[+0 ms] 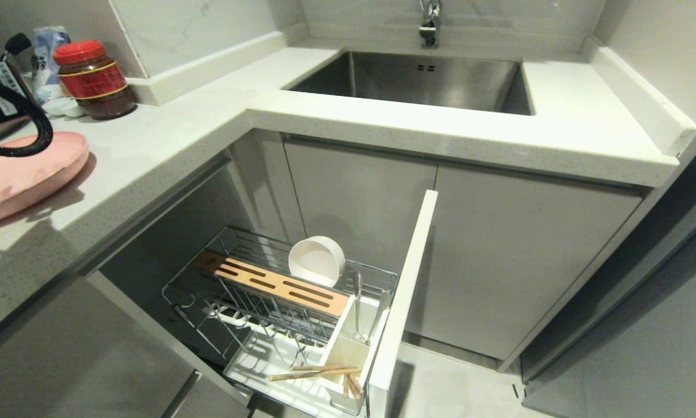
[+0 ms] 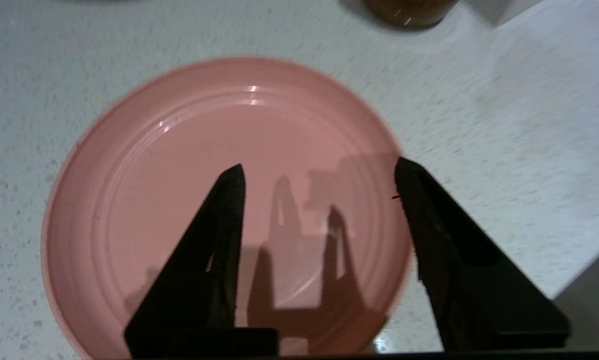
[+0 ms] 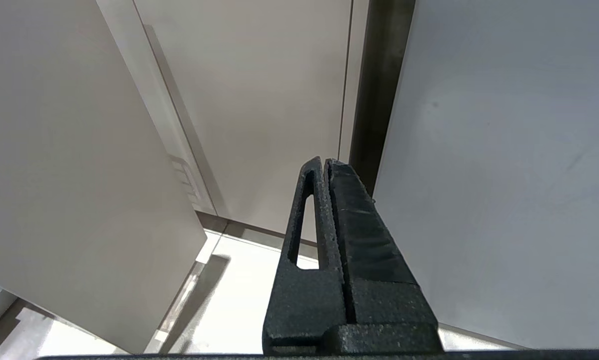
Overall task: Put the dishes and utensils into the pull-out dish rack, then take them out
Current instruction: Pick up the plate and place it in the cupboard
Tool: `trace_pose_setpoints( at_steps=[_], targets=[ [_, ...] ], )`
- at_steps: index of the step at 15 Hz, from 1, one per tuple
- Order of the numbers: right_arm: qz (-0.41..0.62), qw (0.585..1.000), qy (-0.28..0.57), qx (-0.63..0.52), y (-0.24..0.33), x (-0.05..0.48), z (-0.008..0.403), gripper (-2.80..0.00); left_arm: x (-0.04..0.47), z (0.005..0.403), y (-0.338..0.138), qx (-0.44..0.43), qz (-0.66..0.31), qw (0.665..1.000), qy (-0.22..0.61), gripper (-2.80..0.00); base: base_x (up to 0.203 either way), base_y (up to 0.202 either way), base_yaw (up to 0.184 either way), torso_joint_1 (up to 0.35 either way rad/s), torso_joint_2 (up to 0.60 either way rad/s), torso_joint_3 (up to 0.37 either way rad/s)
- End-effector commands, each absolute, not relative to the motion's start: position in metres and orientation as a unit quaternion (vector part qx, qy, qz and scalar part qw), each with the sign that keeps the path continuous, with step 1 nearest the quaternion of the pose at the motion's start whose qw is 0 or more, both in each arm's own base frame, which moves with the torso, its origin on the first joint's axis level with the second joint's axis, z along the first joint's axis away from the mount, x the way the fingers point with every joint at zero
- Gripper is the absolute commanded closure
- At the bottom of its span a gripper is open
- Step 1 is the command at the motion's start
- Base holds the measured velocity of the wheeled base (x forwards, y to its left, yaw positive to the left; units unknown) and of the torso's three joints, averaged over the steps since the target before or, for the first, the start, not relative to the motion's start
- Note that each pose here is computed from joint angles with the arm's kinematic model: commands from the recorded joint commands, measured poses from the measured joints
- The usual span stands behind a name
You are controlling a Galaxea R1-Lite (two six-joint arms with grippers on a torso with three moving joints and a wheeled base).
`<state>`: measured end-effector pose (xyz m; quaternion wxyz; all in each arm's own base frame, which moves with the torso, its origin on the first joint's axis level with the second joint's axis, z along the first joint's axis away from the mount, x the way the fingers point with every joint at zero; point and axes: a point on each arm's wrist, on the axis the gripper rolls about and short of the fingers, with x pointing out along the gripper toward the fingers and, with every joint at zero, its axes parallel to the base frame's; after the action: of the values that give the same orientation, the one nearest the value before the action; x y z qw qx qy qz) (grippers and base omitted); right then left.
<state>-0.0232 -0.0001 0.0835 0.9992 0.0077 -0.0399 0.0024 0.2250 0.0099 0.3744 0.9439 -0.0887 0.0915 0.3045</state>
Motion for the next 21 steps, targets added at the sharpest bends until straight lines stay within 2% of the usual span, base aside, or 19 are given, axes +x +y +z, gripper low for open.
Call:
trace_pose_setpoints(
  at_steps=[1,5,12,17,21],
  targets=[
    [0.003,1.0,-0.027,0.008,0.0,-0.021,0.076,0.0,0.243,0.364,0.016,-0.087,0.321,0.933,0.135,-2.8,0.0,0.0,0.0,0.0,0.0,0.0],
    [0.003,1.0,-0.027,0.008,0.0,-0.021,0.076,0.0,0.258,0.355,0.02,-0.127,0.307,0.923,0.193,-2.8,0.0,0.0,0.0,0.0,0.0,0.0],
    [0.003,1.0,-0.027,0.008,0.0,-0.021,0.076,0.0,0.273,0.348,0.028,-0.141,0.293,0.923,0.204,-2.8,0.0,0.0,0.0,0.0,0.0,0.0],
    [0.003,1.0,-0.027,0.008,0.0,-0.021,0.076,0.0,0.282,0.349,0.033,-0.149,0.294,0.926,0.182,-2.8,0.0,0.0,0.0,0.0,0.0,0.0],
    [0.003,1.0,-0.027,0.008,0.0,-0.021,0.076,0.0,0.275,0.367,0.03,-0.175,0.284,0.934,0.127,-2.8,0.0,0.0,0.0,0.0,0.0,0.0]
  ],
)
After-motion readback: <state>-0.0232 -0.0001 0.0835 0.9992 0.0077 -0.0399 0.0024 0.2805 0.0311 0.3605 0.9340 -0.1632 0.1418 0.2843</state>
